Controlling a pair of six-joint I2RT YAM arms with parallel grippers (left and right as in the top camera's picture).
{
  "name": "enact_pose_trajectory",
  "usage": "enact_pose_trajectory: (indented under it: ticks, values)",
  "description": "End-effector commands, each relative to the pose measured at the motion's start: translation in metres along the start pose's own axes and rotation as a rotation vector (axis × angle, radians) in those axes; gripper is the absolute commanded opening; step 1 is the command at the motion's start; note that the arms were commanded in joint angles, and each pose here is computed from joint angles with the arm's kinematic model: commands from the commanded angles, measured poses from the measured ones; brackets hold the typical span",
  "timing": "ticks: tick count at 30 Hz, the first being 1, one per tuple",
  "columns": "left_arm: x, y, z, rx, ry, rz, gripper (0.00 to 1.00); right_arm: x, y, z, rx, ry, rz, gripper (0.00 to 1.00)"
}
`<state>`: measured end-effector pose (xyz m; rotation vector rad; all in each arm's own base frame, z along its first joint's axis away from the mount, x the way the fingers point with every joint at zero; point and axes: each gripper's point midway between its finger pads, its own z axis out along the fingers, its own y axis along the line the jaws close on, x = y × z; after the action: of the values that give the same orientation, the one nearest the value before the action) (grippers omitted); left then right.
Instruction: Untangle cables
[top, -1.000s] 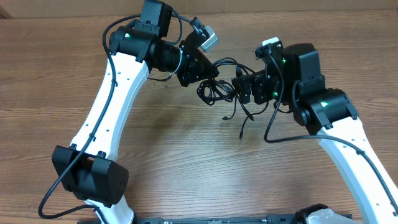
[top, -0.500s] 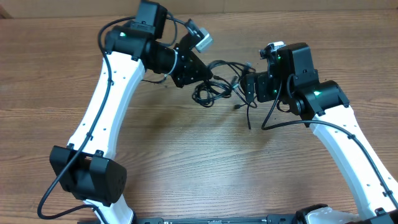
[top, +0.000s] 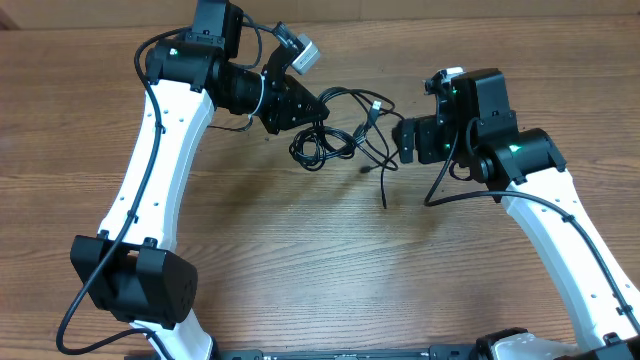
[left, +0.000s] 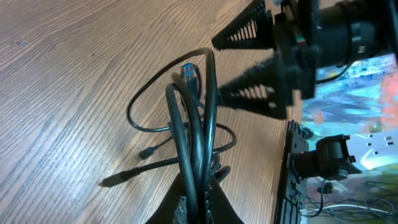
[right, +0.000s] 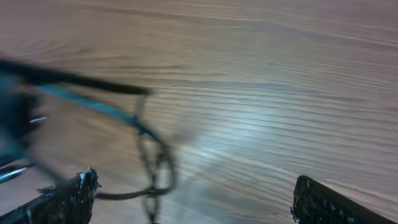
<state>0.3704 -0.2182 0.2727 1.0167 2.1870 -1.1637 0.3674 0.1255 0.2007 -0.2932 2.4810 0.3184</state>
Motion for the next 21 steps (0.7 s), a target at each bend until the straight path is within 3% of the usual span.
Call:
enact_pose_trajectory:
  ticks: [1,5,10,14,21]
  values:
    - [-0.007,-0.004,-0.014,-0.065,-0.013,-0.031,0.04,-0.008,0.040,-0.009,-0.240,-0.022,-0.087,1.00]
    - [-0.003,0.009,-0.015,-0.146,0.005,-0.164,0.04,-0.006,0.066,-0.017,-0.398,-0.021,-0.119,1.00]
    - [-0.021,-0.003,-0.012,-0.063,-0.068,-0.284,0.04,-0.007,0.069,-0.019,-0.419,-0.027,-0.122,1.00]
    - [-0.031,-0.024,-0.005,0.040,-0.087,-0.274,0.04,-0.011,0.069,-0.019,-0.419,-0.043,-0.127,0.99]
    - [-0.028,-0.039,0.013,0.051,-0.041,-0.244,0.04,-0.022,0.053,-0.014,-0.320,-0.084,-0.134,0.99]
